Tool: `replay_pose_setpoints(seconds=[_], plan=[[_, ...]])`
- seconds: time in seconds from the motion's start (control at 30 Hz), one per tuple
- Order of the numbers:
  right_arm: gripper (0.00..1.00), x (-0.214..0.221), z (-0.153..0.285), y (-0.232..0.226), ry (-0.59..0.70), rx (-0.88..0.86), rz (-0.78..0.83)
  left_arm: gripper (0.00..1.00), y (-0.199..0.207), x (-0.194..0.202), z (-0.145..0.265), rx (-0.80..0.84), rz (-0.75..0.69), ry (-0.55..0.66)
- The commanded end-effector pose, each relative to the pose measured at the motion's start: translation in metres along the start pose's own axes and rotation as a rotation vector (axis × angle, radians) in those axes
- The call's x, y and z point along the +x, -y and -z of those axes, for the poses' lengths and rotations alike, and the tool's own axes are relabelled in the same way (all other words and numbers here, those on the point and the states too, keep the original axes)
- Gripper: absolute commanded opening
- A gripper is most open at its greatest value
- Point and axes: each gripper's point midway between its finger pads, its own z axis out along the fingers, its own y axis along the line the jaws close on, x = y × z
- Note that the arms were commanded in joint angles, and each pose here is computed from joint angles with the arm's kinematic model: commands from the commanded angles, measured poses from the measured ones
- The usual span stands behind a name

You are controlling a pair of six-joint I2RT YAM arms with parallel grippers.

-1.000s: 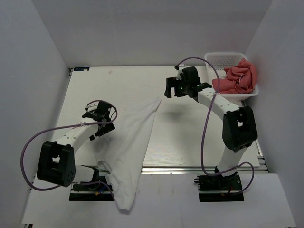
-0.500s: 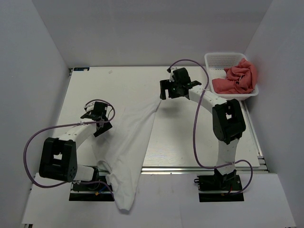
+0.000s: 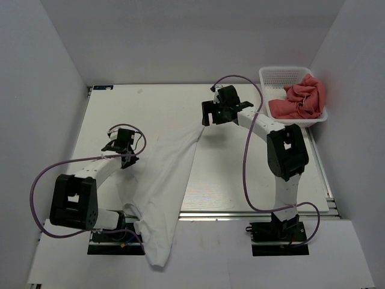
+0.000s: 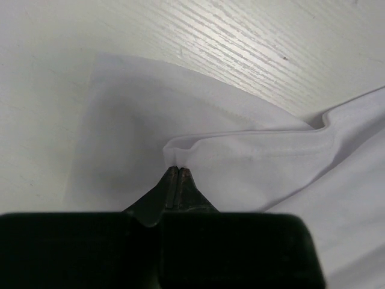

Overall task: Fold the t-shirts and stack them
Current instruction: Flatten out the tshirt

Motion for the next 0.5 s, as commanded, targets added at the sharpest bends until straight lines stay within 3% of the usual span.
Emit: replay_pose_setpoints(seconds=[0.0,0.27,0.47], plan=[[0.89,-0.017,-0.003,-0.01,0.03,-0.015,0.018,0.0,0.006,-0.02,0.013,0.068,0.004,0.094],[0.89,-0.024,-0.036,-0.021,0.021,0.013,-0.005,0.0,0.008,-0.034,0.042,0.156,0.024,0.183],[0.88,-0.023,-0.06,-0.015,-0.009,0.113,-0.06,0.0,0.012,-0.033,0.049,0.199,0.015,0.186]])
